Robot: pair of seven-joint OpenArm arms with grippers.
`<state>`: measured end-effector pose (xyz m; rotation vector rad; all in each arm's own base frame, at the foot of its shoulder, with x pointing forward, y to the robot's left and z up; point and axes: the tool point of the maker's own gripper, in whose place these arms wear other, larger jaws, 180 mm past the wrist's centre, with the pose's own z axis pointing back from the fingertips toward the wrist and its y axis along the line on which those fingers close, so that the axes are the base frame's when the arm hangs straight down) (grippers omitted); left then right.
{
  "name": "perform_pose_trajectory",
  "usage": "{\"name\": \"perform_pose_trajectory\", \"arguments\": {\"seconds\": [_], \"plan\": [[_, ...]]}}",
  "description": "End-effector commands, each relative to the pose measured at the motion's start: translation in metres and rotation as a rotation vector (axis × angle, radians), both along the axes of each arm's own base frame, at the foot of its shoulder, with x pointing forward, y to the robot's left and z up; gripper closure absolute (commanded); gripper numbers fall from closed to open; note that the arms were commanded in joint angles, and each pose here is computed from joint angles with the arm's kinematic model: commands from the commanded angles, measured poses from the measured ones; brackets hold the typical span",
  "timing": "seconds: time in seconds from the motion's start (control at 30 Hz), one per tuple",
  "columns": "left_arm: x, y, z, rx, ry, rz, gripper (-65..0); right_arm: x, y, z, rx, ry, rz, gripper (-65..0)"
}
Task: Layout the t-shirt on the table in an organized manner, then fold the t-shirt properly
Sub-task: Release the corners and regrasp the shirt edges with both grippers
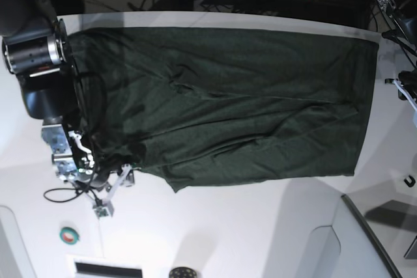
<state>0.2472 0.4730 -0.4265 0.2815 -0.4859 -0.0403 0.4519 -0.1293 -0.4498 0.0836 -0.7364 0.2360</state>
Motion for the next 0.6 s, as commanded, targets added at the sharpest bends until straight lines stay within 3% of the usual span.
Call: {"name": "perform_pose_trajectory", "arguments": {"seconds": [0.0, 0.5, 0.57], "plan": [[0.010, 0.015, 0.021, 0.043, -0.044, 0.003, -8.1, 0.018, 0.004, 0.022, 0.011, -0.064, 0.005, -43.1], [0.020, -0.005, 0.010, 0.045, -0.002, -0.077, -8.1, -0.010, 0.003, -0.016, 0.025, 0.017, -0.012, -42.9], [0.020, -0.005, 0.010, 0.045, -0.001, -0.078, -8.1, -0.010, 0.003, -0.016, 0.025, 0.017, -0.012, -37.5]]}}
